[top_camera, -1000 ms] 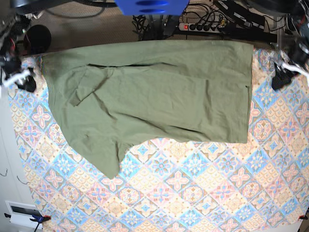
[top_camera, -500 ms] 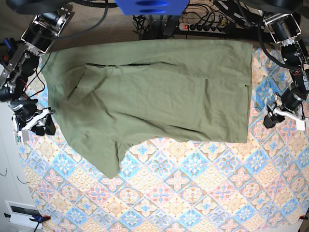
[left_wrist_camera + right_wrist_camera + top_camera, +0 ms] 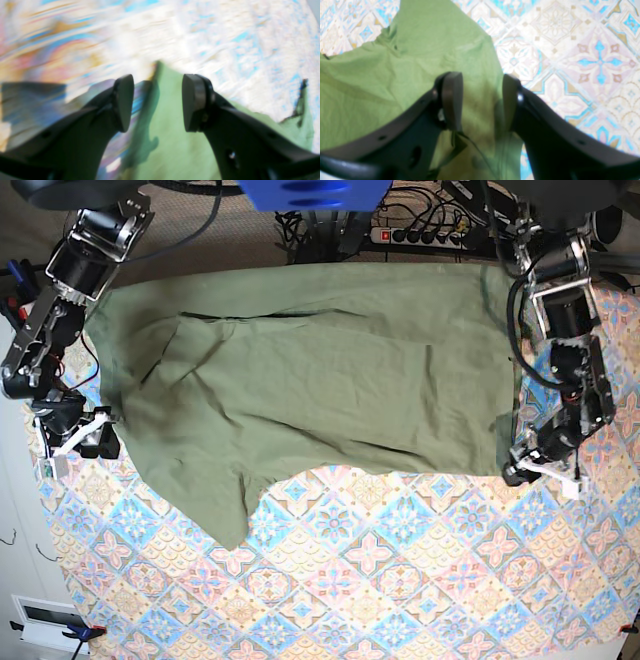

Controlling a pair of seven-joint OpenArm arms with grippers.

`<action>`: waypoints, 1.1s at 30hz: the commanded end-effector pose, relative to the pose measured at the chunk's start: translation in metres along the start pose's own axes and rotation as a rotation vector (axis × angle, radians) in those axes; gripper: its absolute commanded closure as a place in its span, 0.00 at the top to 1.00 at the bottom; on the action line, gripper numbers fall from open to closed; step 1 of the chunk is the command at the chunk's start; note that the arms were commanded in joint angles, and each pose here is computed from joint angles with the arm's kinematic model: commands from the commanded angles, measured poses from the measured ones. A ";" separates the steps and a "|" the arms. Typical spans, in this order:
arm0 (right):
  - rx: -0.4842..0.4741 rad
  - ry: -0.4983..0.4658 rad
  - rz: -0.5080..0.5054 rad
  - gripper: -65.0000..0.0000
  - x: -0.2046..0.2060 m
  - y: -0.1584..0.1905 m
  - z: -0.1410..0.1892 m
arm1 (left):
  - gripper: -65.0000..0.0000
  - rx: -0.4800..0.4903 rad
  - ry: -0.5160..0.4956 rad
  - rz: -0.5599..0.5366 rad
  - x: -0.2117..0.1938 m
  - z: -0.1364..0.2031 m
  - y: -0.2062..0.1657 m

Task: Layout the t-shirt on the table in an organized manner, then fold the t-shirt properly
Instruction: 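Release the shirt and move both grippers to its side edges, then grasp the shirt's side edges with both grippers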

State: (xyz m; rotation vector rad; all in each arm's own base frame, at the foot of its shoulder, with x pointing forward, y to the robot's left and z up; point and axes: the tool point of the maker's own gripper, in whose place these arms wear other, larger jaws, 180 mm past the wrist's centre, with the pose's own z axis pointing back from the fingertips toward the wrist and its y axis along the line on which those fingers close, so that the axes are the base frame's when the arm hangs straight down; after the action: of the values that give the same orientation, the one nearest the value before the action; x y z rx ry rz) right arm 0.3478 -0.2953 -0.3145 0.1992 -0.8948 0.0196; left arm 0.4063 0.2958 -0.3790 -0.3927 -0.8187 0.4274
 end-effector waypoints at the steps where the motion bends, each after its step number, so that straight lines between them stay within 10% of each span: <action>1: -0.001 -0.073 0.027 0.39 0.025 -0.002 0.007 | 0.48 0.003 -0.054 -0.007 0.022 0.002 -0.001; 21: -0.004 -0.073 0.026 0.39 0.025 -0.003 0.007 | 0.46 0.007 0.050 0.019 -0.045 -0.033 -0.018; 28: 0.003 -0.029 -0.019 0.39 0.008 -0.008 -0.001 | 0.05 -0.024 -0.001 -0.032 -0.037 -0.022 -0.033; 33: 0.005 -0.024 -0.021 0.39 0.007 -0.008 -0.002 | 0.12 -0.015 -0.002 -0.036 -0.036 -0.020 -0.030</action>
State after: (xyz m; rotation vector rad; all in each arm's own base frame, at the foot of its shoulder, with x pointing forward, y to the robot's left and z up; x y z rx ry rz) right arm 0.3435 -0.2975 -0.3337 0.2252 -0.8448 -0.0166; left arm 0.3930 0.2414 -0.4173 -0.3910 -0.7706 0.3928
